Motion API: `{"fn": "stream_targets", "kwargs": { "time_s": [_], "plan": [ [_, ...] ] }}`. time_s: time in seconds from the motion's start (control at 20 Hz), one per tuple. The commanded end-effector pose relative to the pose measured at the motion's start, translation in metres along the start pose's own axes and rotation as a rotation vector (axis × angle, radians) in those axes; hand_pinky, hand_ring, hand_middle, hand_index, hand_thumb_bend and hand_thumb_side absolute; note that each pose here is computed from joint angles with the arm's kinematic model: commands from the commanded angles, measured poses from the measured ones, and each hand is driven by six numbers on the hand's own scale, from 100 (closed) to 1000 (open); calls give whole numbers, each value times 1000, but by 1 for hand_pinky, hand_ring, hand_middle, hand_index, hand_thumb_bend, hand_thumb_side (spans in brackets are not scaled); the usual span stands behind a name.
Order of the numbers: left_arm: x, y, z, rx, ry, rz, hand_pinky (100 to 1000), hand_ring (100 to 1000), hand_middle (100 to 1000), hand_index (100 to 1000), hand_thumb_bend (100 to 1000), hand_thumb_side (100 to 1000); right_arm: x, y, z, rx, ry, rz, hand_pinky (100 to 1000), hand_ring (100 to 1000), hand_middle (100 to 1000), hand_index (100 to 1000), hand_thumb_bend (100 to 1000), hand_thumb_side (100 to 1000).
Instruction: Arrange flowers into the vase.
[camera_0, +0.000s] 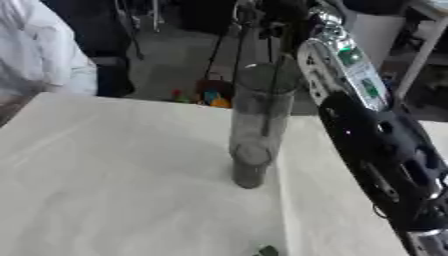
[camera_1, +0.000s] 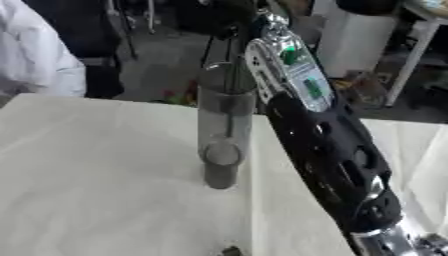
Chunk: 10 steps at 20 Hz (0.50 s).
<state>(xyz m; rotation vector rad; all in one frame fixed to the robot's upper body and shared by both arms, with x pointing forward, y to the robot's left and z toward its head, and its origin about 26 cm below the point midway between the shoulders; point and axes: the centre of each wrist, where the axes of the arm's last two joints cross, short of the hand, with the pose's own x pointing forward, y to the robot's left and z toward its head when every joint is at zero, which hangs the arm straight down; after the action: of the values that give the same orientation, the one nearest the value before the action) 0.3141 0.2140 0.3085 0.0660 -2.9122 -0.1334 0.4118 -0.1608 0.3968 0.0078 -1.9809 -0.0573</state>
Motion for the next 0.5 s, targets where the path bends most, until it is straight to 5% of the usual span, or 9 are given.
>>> {"fn": "stream_targets", "kwargs": {
  "time_s": [0.05,0.35,0.4,0.5],
  "plan": [
    [7,-2,-7,-8,-34,11,902,996,912,1000,167,1000,11,-3,-1,-11,-28,-9,468,409,100,100,428,166],
    [7,-2,-7,-9,-36,14,902,996,911,1000,167,1000,10,-3,0,-13,-22,-11,494,414,100,100,405,222],
    [7,-2,-7,-9,-36,14,902,996,910,1000,168,1000,10,-3,0,-12,-23,-10,503,414,100,100,436,329],
    [7,-2,-7,-9,-37,15,902,996,910,1000,168,1000,9,-3,0,-7,-32,-1,506,417,100,100,474,377]
  ]
}}
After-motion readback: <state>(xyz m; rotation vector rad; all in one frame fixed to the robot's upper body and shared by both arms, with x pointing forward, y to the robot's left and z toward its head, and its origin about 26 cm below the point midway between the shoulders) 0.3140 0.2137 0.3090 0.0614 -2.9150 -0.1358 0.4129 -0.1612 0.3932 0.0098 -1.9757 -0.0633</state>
